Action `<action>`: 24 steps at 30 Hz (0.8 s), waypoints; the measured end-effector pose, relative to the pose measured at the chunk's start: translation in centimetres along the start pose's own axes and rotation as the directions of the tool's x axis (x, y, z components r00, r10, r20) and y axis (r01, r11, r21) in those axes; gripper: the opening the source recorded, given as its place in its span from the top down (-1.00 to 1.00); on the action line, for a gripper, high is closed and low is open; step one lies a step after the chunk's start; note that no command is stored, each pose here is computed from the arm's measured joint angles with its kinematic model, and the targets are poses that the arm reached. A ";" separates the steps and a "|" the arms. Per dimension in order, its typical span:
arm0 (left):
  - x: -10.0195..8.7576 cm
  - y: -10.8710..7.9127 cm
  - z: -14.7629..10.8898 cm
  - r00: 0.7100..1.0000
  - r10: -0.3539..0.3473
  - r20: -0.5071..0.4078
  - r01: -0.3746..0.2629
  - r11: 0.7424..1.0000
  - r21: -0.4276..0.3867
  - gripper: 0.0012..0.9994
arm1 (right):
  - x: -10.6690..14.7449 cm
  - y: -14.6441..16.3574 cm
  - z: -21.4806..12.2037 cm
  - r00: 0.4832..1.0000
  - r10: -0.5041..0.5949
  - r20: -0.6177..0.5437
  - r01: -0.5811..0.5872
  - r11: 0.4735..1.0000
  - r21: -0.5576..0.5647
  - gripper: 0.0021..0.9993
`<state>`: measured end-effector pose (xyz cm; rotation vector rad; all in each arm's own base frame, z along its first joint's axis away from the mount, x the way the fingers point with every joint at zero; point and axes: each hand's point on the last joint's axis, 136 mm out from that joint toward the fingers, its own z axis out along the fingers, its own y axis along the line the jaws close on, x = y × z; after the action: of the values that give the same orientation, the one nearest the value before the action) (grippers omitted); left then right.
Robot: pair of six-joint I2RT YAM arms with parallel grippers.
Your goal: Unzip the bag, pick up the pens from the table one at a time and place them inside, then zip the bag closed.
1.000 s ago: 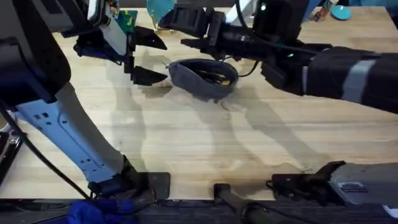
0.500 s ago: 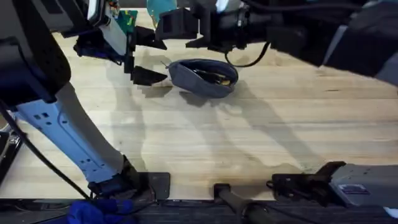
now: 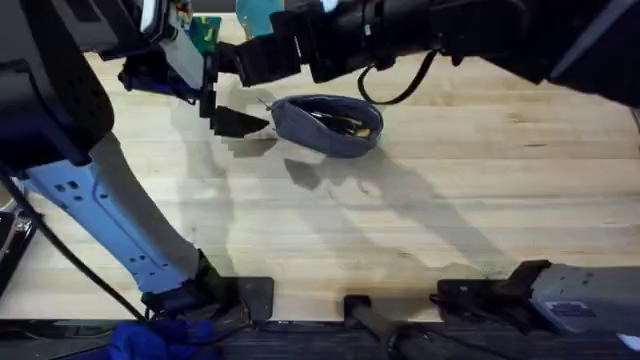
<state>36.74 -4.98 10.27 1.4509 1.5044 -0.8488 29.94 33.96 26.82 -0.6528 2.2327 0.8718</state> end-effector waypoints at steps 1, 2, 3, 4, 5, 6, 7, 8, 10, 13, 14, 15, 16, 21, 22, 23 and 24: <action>0.0 0.0 0.0 1.000 0.000 0.000 0.000 1.000 0.000 -0.99 | 0.0 0.0 -0.1 1.000 -0.010 0.000 0.010 1.000 0.010 -0.99; 0.0 0.0 0.0 1.000 0.000 0.000 0.000 1.000 0.000 -0.99 | 0.0 0.1 -0.1 1.000 -0.018 -0.003 0.018 1.000 0.016 -0.99; 0.0 0.0 0.0 1.000 0.000 0.000 0.000 1.000 0.000 -0.99 | 0.1 0.0 -0.2 1.000 -0.024 -0.006 0.024 0.999 0.025 -0.99; 0.0 0.0 0.0 1.000 -0.002 0.000 0.002 1.000 0.001 -0.99 | 0.2 0.0 -0.2 0.999 -0.031 -0.011 0.031 0.999 0.035 -0.99; -0.1 -0.1 0.0 1.000 -0.007 0.002 0.007 1.000 0.003 -0.99 | 0.3 0.0 -0.2 0.999 -0.036 -0.015 0.037 0.999 0.040 -0.99; -0.1 -0.2 0.0 1.000 -0.014 0.003 0.014 1.000 0.006 -0.99 | 0.4 -0.1 -0.2 0.999 -0.043 -0.017 0.044 0.998 0.046 -0.99; -0.1 -0.2 0.0 1.000 -0.017 0.004 0.017 1.000 0.007 -0.99 | 0.5 -0.1 -0.1 0.999 -0.049 -0.020 0.050 0.997 0.051 -0.99; -0.2 -0.3 0.0 1.000 -0.021 0.005 0.021 1.000 0.008 -0.99 | 0.5 -0.1 -0.1 0.998 -0.055 -0.023 0.056 0.997 0.054 -0.99; -0.2 -0.4 -0.1 0.999 -0.031 0.007 0.031 0.999 0.010 -0.99 | 0.7 -0.1 -0.1 0.998 -0.062 -0.029 0.063 0.996 0.060 -0.99; -0.1 -0.4 -0.5 0.999 -0.043 0.008 0.043 0.999 0.001 -0.99 | 0.9 -0.3 -0.1 0.997 -0.064 -0.036 0.066 0.995 0.068 -0.99; 0.0 -0.4 -0.7 0.999 -0.048 0.008 0.049 0.999 -0.004 -0.99 | 0.9 -0.5 -0.1 0.997 -0.063 -0.039 0.066 0.995 0.075 -0.99; 0.2 -0.3 -1.1 0.998 -0.054 0.009 0.054 0.998 -0.014 -0.99 | 1.1 -0.6 -0.2 0.997 -0.064 -0.044 0.067 0.994 0.083 -0.99; 0.3 -0.2 -1.5 0.998 -0.059 0.008 0.059 0.998 -0.025 -0.99 | 1.2 -0.7 -0.2 0.997 -0.062 -0.049 0.066 0.994 0.088 -0.99; 1.3 0.1 -3.5 0.997 -0.083 0.007 0.083 0.993 -0.081 -0.99 | 1.3 -1.0 -0.2 0.997 -0.061 -0.052 0.066 0.992 0.105 -0.99; 1.4 0.2 -3.7 0.996 -0.084 0.006 0.084 0.993 -0.088 -0.99 | 1.3 -1.1 -0.2 0.997 -0.061 -0.051 0.066 0.992 0.110 -0.99; 1.5 0.2 -3.9 0.997 -0.082 0.004 0.082 0.992 -0.093 -0.99 | 1.3 -1.2 -0.2 0.997 -0.061 -0.050 0.066 0.991 0.114 -0.99; 1.6 0.4 -3.9 0.997 -0.074 -0.001 0.073 0.993 -0.096 -0.99 | 1.2 -1.2 -0.2 0.997 -0.061 -0.049 0.066 0.991 0.118 -0.99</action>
<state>36.69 -0.76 10.40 1.3346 1.5885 -0.8063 29.82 32.71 25.58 -0.6897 2.2713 0.6925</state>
